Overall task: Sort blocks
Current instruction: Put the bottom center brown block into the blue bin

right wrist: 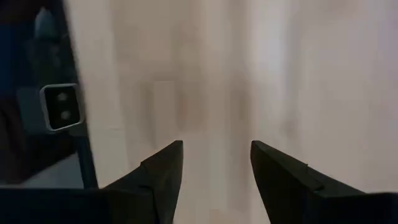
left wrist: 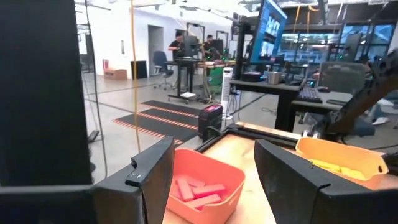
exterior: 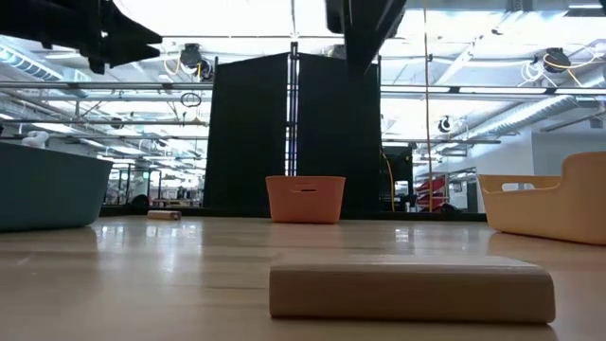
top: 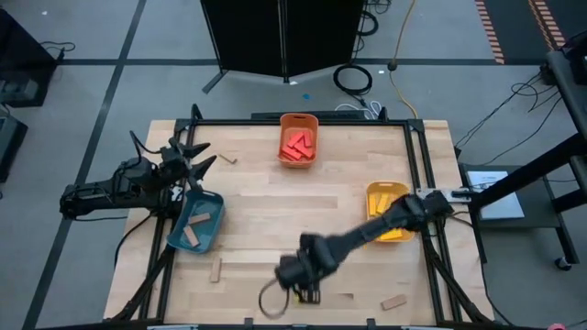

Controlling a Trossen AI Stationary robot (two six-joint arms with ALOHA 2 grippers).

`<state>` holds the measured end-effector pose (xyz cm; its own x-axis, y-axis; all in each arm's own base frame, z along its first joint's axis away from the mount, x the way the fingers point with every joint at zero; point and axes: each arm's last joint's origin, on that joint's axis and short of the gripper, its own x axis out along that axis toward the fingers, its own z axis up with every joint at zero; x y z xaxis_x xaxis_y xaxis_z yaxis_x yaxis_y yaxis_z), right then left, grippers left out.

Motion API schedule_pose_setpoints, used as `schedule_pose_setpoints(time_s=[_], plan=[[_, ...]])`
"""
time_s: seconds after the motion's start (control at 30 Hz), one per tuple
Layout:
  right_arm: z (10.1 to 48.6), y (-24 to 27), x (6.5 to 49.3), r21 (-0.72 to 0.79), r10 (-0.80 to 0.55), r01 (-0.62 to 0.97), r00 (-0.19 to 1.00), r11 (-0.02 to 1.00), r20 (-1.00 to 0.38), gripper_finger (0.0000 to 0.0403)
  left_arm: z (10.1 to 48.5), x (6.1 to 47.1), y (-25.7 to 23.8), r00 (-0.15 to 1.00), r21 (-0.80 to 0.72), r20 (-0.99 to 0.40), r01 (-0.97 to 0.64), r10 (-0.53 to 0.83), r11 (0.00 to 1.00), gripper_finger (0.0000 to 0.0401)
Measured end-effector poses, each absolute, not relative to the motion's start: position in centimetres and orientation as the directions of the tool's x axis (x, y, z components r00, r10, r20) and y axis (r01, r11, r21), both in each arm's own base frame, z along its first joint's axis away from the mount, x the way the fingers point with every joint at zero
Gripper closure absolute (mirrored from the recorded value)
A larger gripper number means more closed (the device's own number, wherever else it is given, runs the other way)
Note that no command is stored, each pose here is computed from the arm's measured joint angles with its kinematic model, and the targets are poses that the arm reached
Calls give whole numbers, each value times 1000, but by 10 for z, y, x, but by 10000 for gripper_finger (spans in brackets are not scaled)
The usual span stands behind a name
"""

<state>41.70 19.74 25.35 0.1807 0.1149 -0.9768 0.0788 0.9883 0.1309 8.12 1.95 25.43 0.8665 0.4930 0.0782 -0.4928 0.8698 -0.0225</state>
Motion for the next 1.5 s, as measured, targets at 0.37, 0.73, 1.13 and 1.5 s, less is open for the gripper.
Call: schedule_pose_setpoints(time_s=[0.37,0.73,1.13,1.5], plan=[[187,249,426,210,197,93,133,973,-971,197,258,81,19,866,8,118,-490,486,872,182],[149,253,430,161,151,152,71,975,-986,197,265,80,19,857,15,177,-495,485,869,182],[144,254,429,92,80,162,83,982,-993,226,265,80,19,856,10,184,-493,483,870,182],[162,254,434,79,63,114,133,990,-989,325,265,80,19,857,12,183,-492,482,870,182]])
